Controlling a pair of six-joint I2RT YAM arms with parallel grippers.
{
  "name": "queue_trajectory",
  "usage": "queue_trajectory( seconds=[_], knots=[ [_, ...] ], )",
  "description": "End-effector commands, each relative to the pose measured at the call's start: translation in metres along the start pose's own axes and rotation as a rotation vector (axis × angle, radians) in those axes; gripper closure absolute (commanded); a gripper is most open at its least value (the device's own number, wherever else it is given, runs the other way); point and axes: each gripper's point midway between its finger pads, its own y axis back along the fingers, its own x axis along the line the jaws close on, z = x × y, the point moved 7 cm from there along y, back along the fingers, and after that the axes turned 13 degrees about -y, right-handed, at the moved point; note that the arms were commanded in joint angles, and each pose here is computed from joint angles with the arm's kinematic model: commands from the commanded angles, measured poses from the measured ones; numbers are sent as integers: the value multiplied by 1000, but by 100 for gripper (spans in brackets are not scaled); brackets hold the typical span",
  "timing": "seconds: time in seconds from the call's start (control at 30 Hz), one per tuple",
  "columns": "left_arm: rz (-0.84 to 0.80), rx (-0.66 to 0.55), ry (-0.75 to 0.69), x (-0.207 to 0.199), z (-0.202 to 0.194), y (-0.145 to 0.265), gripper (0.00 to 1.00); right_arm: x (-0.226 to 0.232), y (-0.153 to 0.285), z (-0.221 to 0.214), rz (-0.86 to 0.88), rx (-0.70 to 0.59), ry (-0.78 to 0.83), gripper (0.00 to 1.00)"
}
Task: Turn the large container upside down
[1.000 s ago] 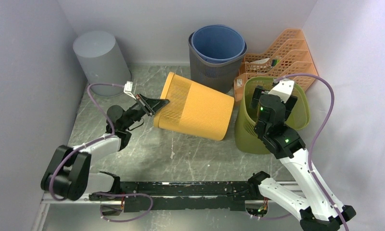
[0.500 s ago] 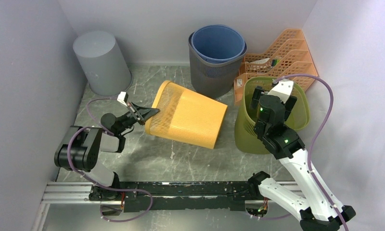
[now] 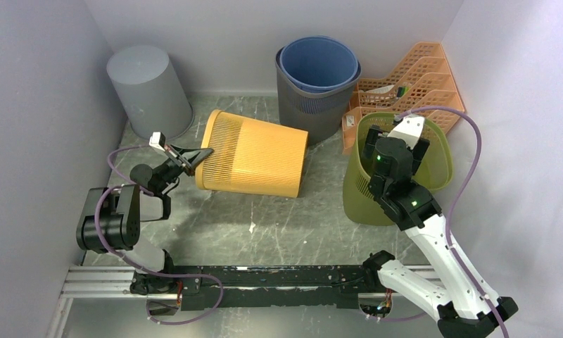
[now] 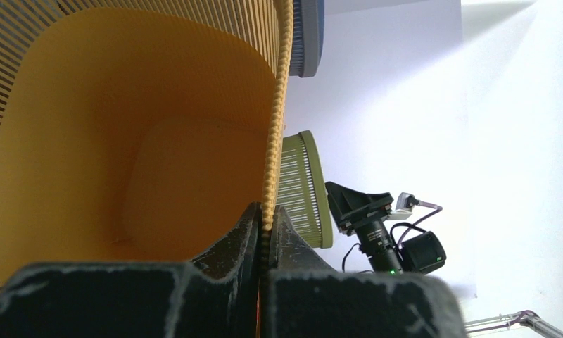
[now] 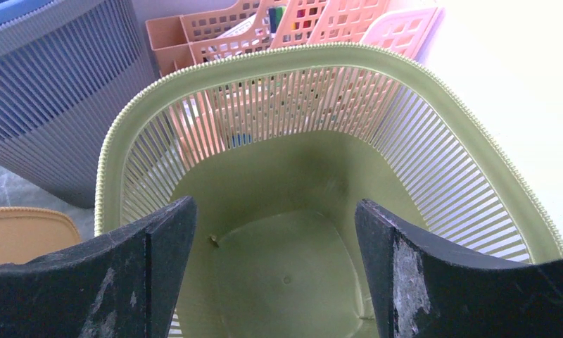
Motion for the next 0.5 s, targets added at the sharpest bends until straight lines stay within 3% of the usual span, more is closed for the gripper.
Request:
queue_trajectory(
  seconds=[0.0, 0.27, 0.47],
  knots=[
    [-235, -31, -130, -49, -4, 5, 93, -3, 0, 5, -8, -28, -30, 17],
    [-496, 48, -84, -112, -43, -54, 93, -2, 0, 4, -4, -24, -31, 17],
    [-465, 71, -38, -96, -57, -72, 93, -5, 2, 4, -8, -26, -26, 17]
  ],
)
